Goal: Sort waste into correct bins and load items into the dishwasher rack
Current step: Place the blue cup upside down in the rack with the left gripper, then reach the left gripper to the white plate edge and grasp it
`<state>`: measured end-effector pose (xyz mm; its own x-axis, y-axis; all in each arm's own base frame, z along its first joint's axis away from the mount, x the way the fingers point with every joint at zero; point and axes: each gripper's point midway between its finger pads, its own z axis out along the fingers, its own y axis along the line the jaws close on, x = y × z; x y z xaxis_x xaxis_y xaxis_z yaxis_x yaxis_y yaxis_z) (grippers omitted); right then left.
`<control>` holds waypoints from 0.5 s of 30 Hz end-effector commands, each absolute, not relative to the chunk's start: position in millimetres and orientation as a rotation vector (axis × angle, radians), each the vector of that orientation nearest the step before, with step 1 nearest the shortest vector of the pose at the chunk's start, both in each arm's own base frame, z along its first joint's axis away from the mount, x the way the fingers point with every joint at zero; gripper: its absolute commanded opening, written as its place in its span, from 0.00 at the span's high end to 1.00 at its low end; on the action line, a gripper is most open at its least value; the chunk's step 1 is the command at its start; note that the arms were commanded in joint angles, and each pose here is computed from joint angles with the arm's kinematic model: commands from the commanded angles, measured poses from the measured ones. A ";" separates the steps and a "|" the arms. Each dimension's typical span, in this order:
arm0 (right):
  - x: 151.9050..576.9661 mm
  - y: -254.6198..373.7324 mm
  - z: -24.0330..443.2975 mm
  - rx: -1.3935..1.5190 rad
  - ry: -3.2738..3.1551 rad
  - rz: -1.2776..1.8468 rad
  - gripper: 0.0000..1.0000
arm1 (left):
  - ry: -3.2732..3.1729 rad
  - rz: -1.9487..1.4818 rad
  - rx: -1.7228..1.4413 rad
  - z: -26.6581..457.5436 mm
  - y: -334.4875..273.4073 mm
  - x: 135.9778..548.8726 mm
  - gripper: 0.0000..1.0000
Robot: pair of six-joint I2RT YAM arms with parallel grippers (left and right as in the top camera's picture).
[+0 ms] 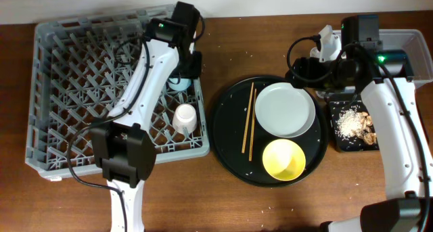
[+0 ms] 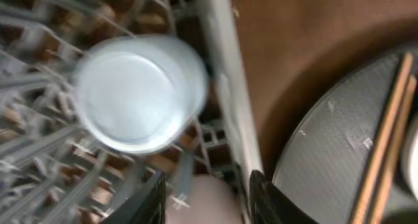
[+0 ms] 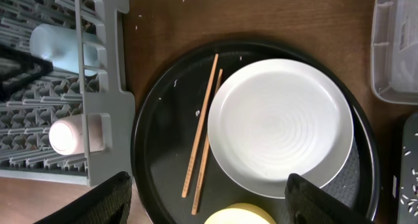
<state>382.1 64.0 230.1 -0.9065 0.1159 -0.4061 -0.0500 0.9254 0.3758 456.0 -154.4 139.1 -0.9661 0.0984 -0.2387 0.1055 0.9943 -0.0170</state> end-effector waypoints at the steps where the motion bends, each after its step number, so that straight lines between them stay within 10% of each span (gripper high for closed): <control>1: 383.7 61.9 235.9 0.042 2.638 0.513 0.24 | 2.960 -0.138 0.070 125.0 -179.3 439.9 0.59; 8: 382.0 57.6 233.3 0.054 2.653 0.479 0.24 | 2.991 -0.121 -0.013 81.3 -205.0 424.1 0.74; 11: 381.9 57.7 233.3 0.054 2.653 0.480 0.24 | 3.016 -0.105 -0.011 80.3 -204.1 417.3 0.99; 15: 382.0 57.7 233.3 0.054 2.653 0.480 0.24 | 3.078 -0.061 -0.011 78.5 -196.8 402.5 0.99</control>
<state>380.4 59.7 227.4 -0.9098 0.1171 -0.3983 -0.0346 0.9346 0.3540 424.6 -183.5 84.5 -0.9871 -0.0698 -0.1441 -0.0673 0.9975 -0.0225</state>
